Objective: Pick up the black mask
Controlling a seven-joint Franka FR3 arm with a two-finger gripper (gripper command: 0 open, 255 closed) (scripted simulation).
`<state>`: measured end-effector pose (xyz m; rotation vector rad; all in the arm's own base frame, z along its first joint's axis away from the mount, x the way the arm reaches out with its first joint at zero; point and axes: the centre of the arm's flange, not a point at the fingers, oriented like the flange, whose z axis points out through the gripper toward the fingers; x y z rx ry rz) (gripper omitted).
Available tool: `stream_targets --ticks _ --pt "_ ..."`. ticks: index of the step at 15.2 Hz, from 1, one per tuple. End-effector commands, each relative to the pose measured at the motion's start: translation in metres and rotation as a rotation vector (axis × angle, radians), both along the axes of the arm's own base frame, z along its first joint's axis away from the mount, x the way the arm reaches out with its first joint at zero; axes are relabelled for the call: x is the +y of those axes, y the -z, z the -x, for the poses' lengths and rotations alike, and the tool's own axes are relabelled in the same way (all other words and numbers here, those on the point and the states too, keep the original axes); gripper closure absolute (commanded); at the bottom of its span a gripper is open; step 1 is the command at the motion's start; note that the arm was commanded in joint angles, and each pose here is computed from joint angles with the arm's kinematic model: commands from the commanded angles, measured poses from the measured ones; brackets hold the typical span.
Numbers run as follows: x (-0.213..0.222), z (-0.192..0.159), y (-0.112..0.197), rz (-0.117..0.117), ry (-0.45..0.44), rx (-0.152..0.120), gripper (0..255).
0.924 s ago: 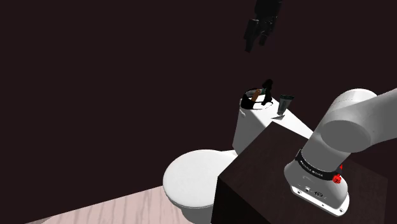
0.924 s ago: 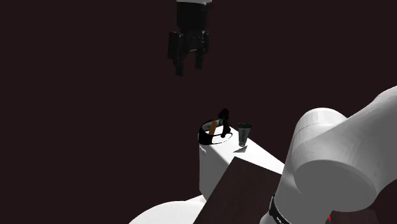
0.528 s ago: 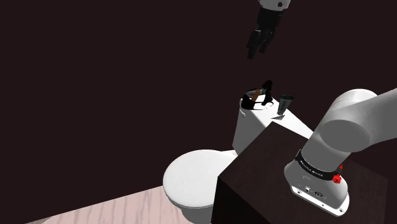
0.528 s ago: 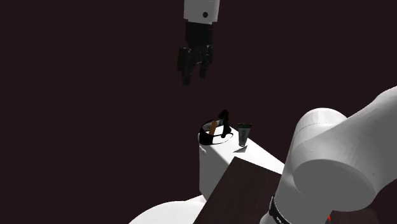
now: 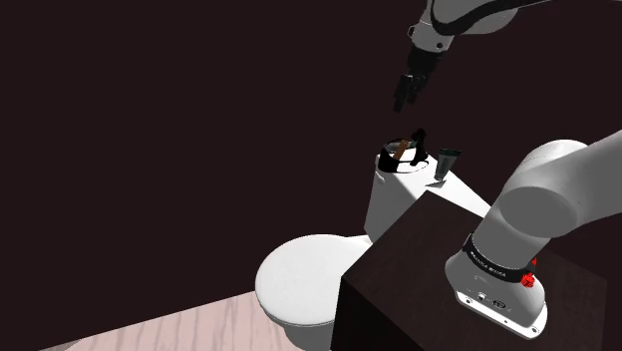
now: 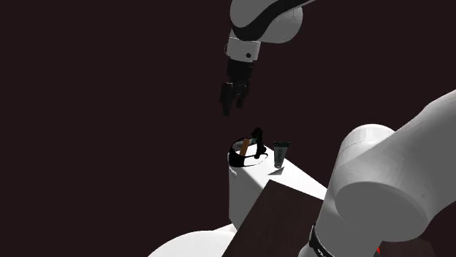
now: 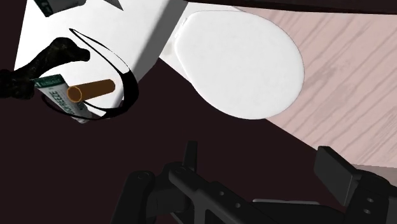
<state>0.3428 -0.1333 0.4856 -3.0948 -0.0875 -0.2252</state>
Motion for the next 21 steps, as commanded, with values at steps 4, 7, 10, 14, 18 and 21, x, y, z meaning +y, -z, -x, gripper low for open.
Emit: stream_targets --ticks 4,7,10,14,18,21 --pt "-0.046 -0.009 0.051 -0.029 -0.031 -0.014 0" --pt "-0.073 -0.016 0.083 -0.047 -0.049 -0.021 0" --pt "-0.1 -0.023 0.114 -0.066 -0.067 -0.029 0" --pt "-0.134 -0.034 0.157 -0.09 -0.091 -0.038 0" --pt "-0.167 -0.046 0.2 -0.114 -0.115 -0.048 0" --pt "-0.19 -0.056 0.233 -0.133 -0.132 -0.055 0"
